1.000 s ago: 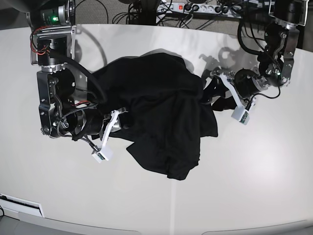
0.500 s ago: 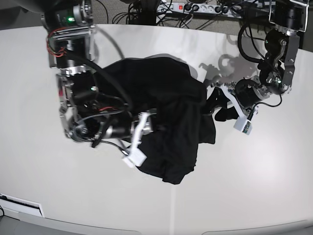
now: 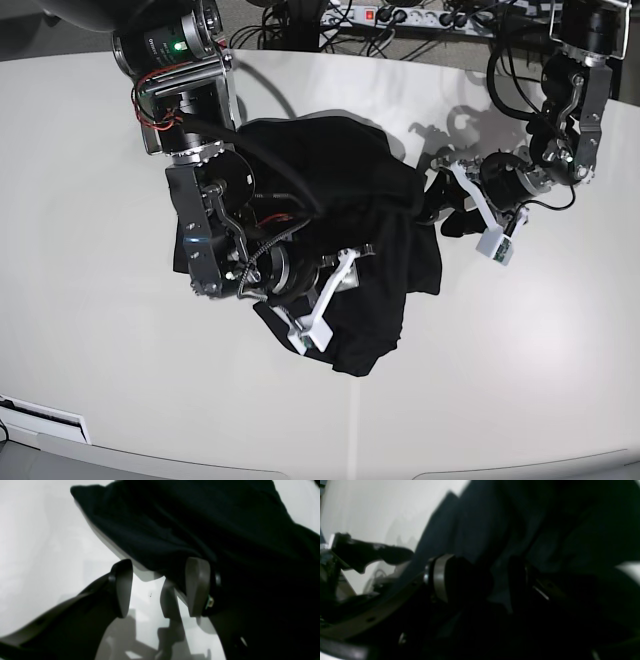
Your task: Layout the t-shirt on the table in an organized manner, then fold the t-shirt properly
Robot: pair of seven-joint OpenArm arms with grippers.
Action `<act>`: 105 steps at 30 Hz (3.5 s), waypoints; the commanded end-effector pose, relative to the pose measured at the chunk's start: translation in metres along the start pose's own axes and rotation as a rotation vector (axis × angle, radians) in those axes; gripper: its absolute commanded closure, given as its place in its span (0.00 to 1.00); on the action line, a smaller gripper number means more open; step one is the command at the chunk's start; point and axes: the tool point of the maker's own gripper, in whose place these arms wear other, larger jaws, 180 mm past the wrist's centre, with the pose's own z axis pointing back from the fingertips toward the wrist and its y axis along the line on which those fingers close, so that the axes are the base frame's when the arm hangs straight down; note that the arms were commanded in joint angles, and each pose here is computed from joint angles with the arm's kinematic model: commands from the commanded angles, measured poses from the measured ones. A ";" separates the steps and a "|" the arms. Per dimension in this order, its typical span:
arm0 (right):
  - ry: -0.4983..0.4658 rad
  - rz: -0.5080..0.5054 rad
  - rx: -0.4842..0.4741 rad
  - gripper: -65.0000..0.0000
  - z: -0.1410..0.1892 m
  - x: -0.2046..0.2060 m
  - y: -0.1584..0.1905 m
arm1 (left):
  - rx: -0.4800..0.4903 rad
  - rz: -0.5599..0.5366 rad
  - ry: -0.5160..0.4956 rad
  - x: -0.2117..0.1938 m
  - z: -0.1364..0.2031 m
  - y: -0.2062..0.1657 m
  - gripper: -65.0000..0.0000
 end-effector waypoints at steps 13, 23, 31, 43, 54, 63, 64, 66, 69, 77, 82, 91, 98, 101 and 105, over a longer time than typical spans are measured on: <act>0.004 0.070 0.161 0.82 -0.017 -0.002 0.034 | -0.011 -0.009 -0.055 0.019 0.003 0.001 0.47; -0.135 0.229 0.214 1.00 0.008 0.056 0.053 | -0.009 -0.008 -0.042 0.013 0.004 0.000 0.47; -0.261 0.374 0.086 1.00 0.057 0.110 0.062 | -0.009 -0.009 -0.041 0.013 0.004 0.000 0.47; -0.247 0.279 -0.552 1.00 0.137 0.116 -0.086 | -0.001 -0.025 -0.029 0.011 0.003 0.002 0.47; -0.300 -0.051 -0.906 1.00 0.263 0.058 -0.203 | -0.002 -0.025 -0.029 0.011 0.003 0.002 0.47; -0.219 -0.147 -1.050 0.86 0.290 0.006 -0.231 | -0.002 -0.024 -0.029 0.010 0.003 0.002 0.47; -0.227 -0.143 -1.032 0.74 0.289 0.009 -0.230 | -0.002 -0.023 -0.026 0.009 0.004 0.001 0.47; -0.239 -0.117 -0.981 0.54 0.286 0.015 -0.226 | -0.003 -0.020 -0.023 0.007 0.004 0.001 0.47; -0.259 -0.083 -0.906 0.50 0.281 0.023 -0.218 | -0.036 -0.010 -0.018 0.003 0.004 -0.007 0.47; -0.260 -0.026 -0.783 0.50 0.268 0.028 -0.204 | -0.137 0.042 -0.065 0.007 -0.010 -0.041 0.47; -0.270 -0.018 -0.695 0.50 0.257 0.031 -0.192 | -0.080 0.000 -0.014 -0.004 -0.043 -0.055 0.47; -0.254 -0.023 -0.690 0.50 0.256 0.028 -0.192 | -0.019 -0.057 0.061 -0.011 -0.098 -0.057 0.47; -0.251 -0.027 -0.690 0.50 0.255 0.026 -0.192 | 0.009 -0.004 0.158 -0.035 -0.118 -0.041 0.77; -0.257 -0.028 -0.663 0.50 0.253 0.027 -0.188 | 0.029 -0.036 0.183 -0.027 -0.112 -0.027 1.00; -0.257 0.052 -0.446 0.50 0.232 0.033 -0.154 | 0.051 -0.107 0.185 0.004 -0.100 -0.012 1.00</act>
